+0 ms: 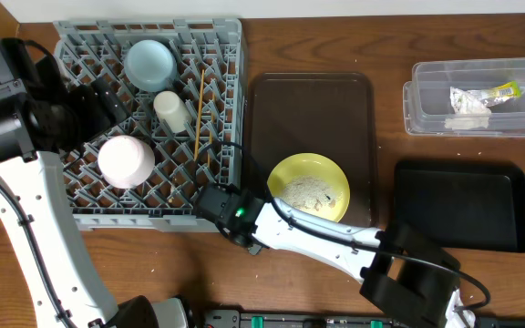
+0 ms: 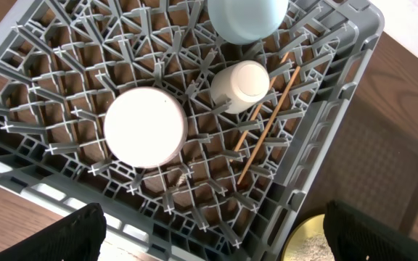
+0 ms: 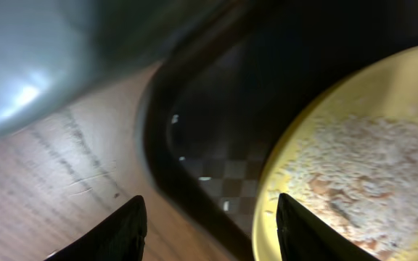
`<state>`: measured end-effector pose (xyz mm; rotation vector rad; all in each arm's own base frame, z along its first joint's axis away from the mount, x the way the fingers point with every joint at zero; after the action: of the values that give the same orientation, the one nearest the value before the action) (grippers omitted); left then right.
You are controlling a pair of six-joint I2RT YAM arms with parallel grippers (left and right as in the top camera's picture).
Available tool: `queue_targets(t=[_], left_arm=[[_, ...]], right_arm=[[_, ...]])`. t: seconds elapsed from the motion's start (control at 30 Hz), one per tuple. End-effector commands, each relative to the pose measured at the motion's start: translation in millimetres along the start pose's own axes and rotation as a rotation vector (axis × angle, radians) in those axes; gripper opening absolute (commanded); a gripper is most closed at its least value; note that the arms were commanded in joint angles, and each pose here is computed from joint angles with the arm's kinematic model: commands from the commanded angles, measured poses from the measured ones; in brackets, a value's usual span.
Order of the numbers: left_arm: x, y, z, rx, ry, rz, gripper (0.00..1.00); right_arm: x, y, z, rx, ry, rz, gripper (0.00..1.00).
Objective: Sort waste into correct bins and load items into the dishwasher
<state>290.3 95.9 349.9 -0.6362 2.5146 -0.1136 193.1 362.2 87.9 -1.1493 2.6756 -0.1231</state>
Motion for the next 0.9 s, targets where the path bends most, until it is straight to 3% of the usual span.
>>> queue_targets(t=[0.0, 0.5, 0.87], left_arm=[[0.2, 2.2, 0.3, -0.008, 0.002, -0.014, 0.96], [0.2, 2.2, 0.3, -0.008, 0.002, -0.014, 0.96], [0.2, 2.2, 0.3, -0.008, 0.002, -0.014, 0.96]], right_arm=[[-3.5, -10.7, -2.0, 0.076, -0.029, 0.041, 0.53], [5.7, -26.3, 27.7, -0.044, 0.051, 0.173, 0.43], [8.6, -51.7, 36.8, 0.074, 0.042, 0.237, 0.43]])
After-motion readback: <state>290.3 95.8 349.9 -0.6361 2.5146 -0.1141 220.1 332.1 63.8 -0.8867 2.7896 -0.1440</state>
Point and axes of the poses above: each gripper's point midway between its finger pads, its own z axis out along the fingers, its own y axis along the line the jaws close on, x = y × z, the point moved 5 cm from there along -z, back along the fingers, and after that the axes turned 4 degrees about z, right-handed, at the moved point
